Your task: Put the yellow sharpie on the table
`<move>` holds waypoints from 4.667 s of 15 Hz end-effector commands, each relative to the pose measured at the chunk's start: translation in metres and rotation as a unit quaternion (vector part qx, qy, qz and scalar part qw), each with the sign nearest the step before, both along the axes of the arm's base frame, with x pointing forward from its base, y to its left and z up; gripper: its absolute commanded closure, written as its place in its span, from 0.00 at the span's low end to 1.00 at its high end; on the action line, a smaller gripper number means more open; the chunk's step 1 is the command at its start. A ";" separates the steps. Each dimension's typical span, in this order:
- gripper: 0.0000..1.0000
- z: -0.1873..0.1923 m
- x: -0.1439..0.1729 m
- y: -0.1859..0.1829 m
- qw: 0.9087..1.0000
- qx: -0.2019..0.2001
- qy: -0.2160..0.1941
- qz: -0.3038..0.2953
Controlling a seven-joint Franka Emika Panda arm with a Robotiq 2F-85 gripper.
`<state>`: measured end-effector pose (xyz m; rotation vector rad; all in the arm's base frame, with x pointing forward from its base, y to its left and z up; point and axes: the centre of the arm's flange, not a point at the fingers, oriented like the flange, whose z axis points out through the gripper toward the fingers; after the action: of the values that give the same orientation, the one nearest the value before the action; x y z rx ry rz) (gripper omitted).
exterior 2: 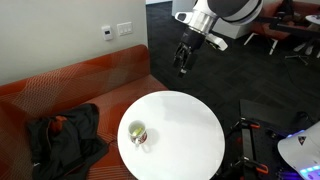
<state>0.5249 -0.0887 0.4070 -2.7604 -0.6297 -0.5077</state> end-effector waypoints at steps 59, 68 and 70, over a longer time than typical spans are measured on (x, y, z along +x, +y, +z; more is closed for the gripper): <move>0.00 -0.205 0.163 0.073 0.863 0.044 -0.200 0.462; 0.00 -0.230 0.147 0.078 0.854 0.051 -0.161 0.492; 0.00 -0.230 0.147 0.078 0.854 0.051 -0.161 0.492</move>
<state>0.6723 -0.0112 0.1773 -1.8611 -1.8489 -0.6900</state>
